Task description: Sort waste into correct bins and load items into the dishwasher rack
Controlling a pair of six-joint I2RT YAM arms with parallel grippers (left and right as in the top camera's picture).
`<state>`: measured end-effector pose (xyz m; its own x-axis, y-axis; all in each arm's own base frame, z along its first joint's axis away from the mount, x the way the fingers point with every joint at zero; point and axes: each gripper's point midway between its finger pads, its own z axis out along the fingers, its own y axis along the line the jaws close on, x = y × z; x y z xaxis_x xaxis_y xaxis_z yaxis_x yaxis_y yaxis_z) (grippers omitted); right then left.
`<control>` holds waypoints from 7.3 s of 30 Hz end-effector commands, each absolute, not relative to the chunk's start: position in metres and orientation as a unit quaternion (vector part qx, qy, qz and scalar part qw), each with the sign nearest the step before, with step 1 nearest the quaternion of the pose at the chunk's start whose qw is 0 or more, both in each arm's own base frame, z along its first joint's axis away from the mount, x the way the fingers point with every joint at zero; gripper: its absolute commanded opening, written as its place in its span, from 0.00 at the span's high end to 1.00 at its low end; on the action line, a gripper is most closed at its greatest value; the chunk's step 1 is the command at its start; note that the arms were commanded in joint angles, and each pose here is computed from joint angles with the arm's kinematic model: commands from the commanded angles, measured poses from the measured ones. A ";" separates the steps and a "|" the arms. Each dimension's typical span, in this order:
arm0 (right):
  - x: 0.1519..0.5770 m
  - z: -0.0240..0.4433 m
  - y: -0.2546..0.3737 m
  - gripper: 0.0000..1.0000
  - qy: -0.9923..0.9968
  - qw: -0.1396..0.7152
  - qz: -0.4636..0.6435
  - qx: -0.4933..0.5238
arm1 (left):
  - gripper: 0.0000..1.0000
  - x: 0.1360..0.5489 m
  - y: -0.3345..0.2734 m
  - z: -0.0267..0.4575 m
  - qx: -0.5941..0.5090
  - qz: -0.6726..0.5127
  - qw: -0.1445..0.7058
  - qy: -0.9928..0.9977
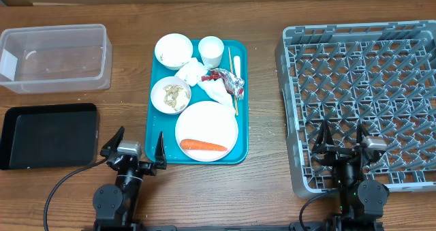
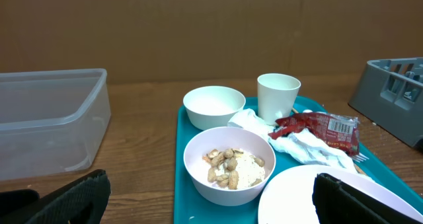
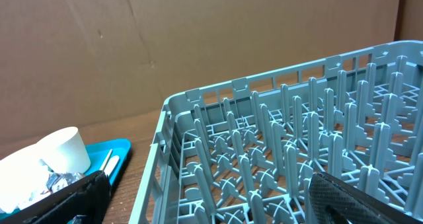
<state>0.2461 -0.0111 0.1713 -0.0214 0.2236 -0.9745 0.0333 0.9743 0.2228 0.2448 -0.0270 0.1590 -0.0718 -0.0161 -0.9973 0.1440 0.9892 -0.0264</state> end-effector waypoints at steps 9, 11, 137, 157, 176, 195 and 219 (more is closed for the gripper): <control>0.246 0.170 -0.013 0.00 0.709 0.696 0.067 0.094 | 0.00 0.245 -0.027 0.158 0.051 -0.053 0.681 0.729; 0.246 0.170 -0.013 0.00 0.709 0.696 0.067 0.094 | 0.00 0.245 -0.027 0.158 0.051 -0.053 0.681 0.729; 0.246 0.170 -0.013 0.00 0.709 0.696 0.067 0.094 | 0.00 0.355 -0.120 0.178 0.000 -0.073 0.316 0.946; 0.246 0.170 -0.013 0.00 0.709 0.696 0.067 0.094 | 0.00 0.397 -0.142 0.088 0.003 -0.070 0.261 0.963; 0.246 0.170 -0.013 0.00 0.709 0.696 0.067 0.094 | 0.36 0.403 -0.126 0.035 -0.015 -0.004 0.230 0.973; 0.246 0.170 -0.013 0.00 0.709 0.696 0.067 0.094 | 0.57 0.415 -0.130 0.042 -0.020 -0.007 0.239 0.971; 0.246 0.170 -0.013 0.00 0.709 0.696 0.067 0.094 | 0.96 0.414 -0.129 0.090 -0.019 -0.001 0.226 0.974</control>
<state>0.2461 -0.0111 0.1713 -0.0214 0.2239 -0.9744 0.0333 0.9742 0.2232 0.3987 -0.1222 0.0497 -0.9280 -0.0224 -0.3720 -0.0334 0.9992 0.0231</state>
